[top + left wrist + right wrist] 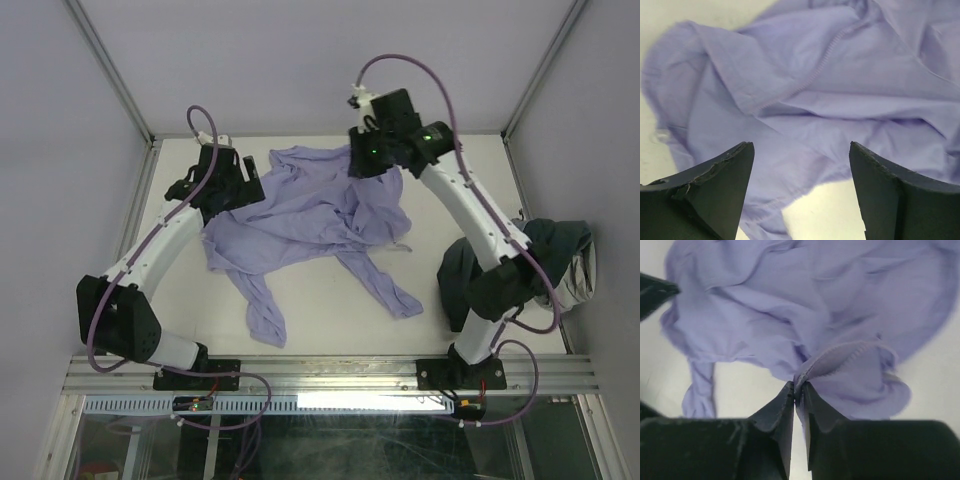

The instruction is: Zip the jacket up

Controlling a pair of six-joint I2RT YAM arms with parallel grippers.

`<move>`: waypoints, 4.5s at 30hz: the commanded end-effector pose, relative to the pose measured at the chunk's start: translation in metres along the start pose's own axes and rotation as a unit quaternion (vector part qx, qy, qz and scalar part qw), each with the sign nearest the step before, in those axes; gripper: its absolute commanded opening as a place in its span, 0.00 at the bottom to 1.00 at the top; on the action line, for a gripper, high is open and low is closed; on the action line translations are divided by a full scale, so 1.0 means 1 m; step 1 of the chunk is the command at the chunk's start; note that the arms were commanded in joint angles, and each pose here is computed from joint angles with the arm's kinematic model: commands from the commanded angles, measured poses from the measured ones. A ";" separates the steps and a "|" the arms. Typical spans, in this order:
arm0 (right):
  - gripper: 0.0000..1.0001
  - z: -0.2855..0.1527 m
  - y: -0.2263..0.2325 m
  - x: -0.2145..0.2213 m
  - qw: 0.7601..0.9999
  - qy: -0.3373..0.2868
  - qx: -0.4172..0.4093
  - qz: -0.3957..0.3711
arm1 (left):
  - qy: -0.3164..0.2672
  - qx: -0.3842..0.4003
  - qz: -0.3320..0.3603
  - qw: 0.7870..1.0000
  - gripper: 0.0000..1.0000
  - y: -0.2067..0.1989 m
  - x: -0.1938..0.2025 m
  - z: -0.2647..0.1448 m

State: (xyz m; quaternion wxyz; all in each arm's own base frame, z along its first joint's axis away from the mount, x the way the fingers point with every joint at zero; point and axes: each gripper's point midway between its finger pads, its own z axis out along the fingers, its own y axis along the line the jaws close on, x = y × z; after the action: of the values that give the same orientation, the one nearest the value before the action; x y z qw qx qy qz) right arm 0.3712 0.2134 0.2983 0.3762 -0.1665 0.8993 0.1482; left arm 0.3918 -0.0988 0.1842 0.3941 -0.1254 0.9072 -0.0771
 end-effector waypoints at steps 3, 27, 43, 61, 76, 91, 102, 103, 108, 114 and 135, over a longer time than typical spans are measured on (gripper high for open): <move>0.45 0.030 0.121 -0.005 0.975 0.028 -0.220 -0.026 | 0.051 0.112 -0.030 0.992 0.79 -0.056 0.040 -0.029; 0.92 0.043 -0.026 0.153 0.996 0.084 0.007 0.009 | 0.066 0.241 0.058 0.966 0.84 -0.164 0.044 0.019; 0.96 0.095 -0.019 0.189 0.993 0.108 -0.054 0.003 | 0.013 0.335 0.331 0.882 0.89 -0.222 0.040 0.045; 0.47 0.102 -0.011 0.199 0.988 0.127 -0.087 0.018 | 0.055 0.365 0.404 0.837 0.53 -0.231 0.069 0.081; 0.00 0.029 0.062 0.178 0.973 0.131 -0.188 0.019 | -0.043 0.349 0.174 0.920 0.00 -0.253 -0.053 0.061; 0.37 0.002 0.180 0.177 0.916 0.161 -0.367 0.004 | -0.027 0.298 0.054 0.953 0.18 -0.221 -0.055 0.072; 0.63 0.005 0.098 0.178 0.964 0.141 -0.223 0.026 | -0.033 0.238 0.049 0.970 0.73 -0.159 -0.046 0.025; 0.63 0.009 0.096 0.181 0.965 0.147 -0.215 0.028 | -0.028 0.229 0.043 0.972 0.74 -0.151 -0.039 0.019; 0.63 0.030 0.121 0.186 0.961 0.151 -0.231 0.011 | 0.007 0.159 -0.008 0.987 0.81 -0.095 0.007 -0.005; 0.63 0.068 0.136 0.183 0.963 0.142 -0.229 0.007 | 0.007 0.047 -0.100 0.994 0.90 -0.002 0.038 -0.037; 0.64 0.090 0.134 0.202 0.959 0.168 -0.226 0.001 | -0.014 -0.107 -0.137 0.985 0.88 0.136 0.022 0.025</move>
State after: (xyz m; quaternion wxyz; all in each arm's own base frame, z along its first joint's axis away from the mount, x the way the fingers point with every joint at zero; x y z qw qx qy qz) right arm 0.2304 0.3222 0.0966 0.1459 -0.2612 0.9046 0.3035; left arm 0.3192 -0.0007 0.0790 0.2924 -0.3349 0.8935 -0.0627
